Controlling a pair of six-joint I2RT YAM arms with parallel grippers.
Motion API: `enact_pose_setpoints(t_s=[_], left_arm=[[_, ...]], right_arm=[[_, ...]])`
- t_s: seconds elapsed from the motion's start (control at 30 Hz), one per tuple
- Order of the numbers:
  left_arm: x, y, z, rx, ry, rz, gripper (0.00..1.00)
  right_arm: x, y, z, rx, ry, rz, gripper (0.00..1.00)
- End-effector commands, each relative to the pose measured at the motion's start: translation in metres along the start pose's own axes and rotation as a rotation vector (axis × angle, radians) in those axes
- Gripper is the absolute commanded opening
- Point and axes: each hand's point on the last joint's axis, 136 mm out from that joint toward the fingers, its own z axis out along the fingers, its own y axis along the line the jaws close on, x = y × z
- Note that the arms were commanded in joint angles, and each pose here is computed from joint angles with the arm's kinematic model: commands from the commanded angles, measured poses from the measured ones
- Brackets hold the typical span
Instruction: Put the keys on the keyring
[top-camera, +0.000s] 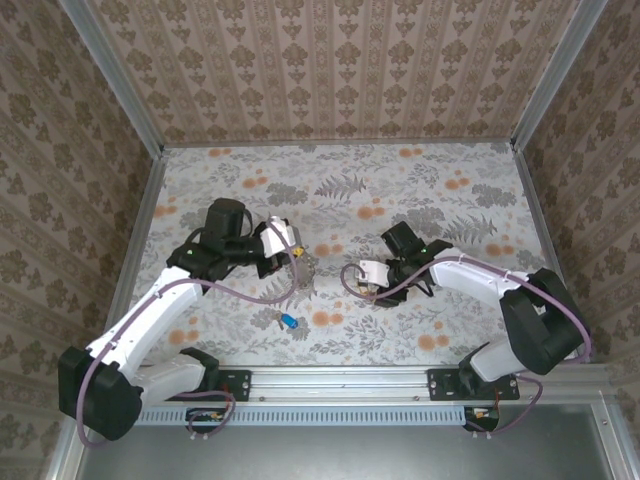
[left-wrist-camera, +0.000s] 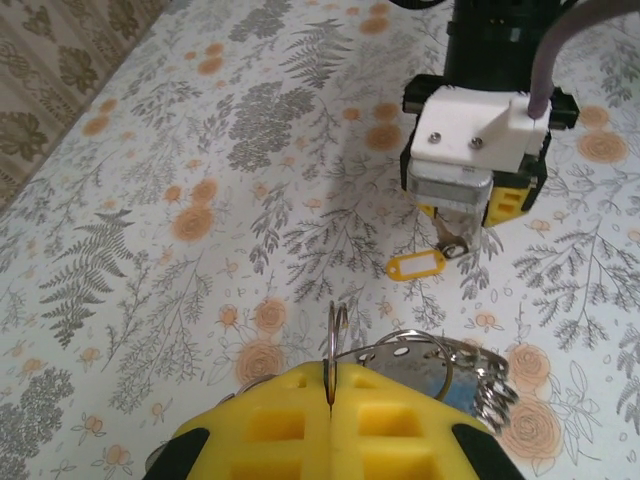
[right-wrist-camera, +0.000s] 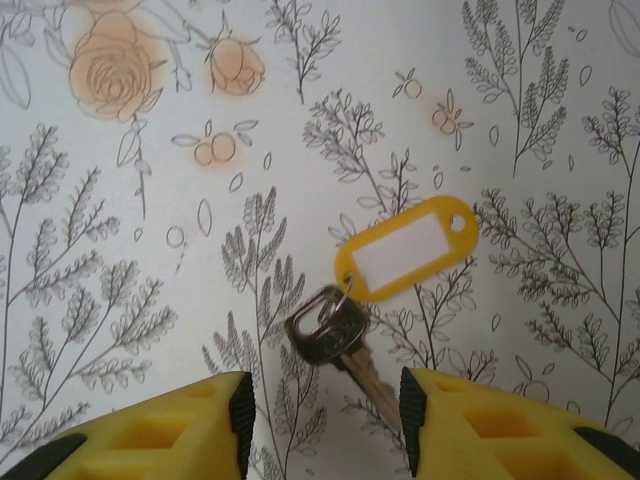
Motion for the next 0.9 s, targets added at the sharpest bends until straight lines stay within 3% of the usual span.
enact_pose_setpoints(t_s=[0.0,0.23,0.4,0.67,0.87], left_arm=[[-0.009,0.005,-0.003,-0.01,-0.065,-0.019,0.0],[0.0,0.017,-0.007,-0.051,-0.05,-0.068,0.0],[0.003,0.02,-0.007,-0.048,-0.05,-0.092,0.0],[0.006,0.018,-0.007,-0.032,-0.048,-0.101,0.0],[0.006,0.016,-0.009,-0.032,-0.046,-0.102,0.0]], right_arm=[[-0.005,-0.007,0.012,0.004,0.002,0.052,0.42],[0.0,-0.006,0.02,0.006,0.022,0.086,0.37],[0.001,0.004,0.025,-0.042,0.038,0.109,0.25],[-0.003,0.013,0.03,-0.086,0.024,0.124,0.3],[-0.002,0.005,0.032,-0.04,0.028,0.138,0.23]])
